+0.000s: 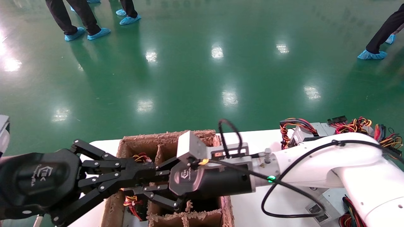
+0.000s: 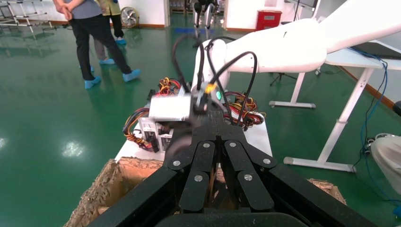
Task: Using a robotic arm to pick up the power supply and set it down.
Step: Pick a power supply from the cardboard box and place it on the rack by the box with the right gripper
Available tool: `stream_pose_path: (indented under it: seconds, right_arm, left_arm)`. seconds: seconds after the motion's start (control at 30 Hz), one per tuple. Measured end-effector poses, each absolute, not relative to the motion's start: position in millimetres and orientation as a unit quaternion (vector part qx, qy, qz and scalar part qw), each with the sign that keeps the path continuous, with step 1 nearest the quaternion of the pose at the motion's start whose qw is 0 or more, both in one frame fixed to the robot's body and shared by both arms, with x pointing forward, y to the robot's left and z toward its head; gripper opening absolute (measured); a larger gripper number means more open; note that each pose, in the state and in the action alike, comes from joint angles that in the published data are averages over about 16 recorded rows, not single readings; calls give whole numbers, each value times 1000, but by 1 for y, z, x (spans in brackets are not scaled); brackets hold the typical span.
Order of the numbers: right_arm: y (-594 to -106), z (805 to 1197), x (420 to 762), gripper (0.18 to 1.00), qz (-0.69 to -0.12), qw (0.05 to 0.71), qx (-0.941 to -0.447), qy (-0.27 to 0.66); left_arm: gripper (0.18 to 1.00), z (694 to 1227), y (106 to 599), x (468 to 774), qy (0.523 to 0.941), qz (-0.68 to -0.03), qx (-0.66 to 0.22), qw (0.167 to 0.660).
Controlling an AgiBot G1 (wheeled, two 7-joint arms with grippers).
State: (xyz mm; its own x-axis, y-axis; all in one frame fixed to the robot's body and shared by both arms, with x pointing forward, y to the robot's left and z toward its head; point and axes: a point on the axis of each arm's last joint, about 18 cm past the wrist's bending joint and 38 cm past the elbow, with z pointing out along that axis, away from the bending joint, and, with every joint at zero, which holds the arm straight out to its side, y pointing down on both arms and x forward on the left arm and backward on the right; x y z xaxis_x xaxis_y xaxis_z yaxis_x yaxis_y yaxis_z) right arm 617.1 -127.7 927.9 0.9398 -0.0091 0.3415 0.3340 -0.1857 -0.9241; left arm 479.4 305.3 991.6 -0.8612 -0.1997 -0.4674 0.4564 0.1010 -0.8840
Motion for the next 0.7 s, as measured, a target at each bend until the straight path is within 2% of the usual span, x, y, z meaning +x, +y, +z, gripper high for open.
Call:
stream_pose_path:
  seconds: [0.7]
  right_arm:
    - [-179,982,581,264,-106,724,-677,-78]
  left_arm:
    - [191,992,305,479,700,-664,92,247]
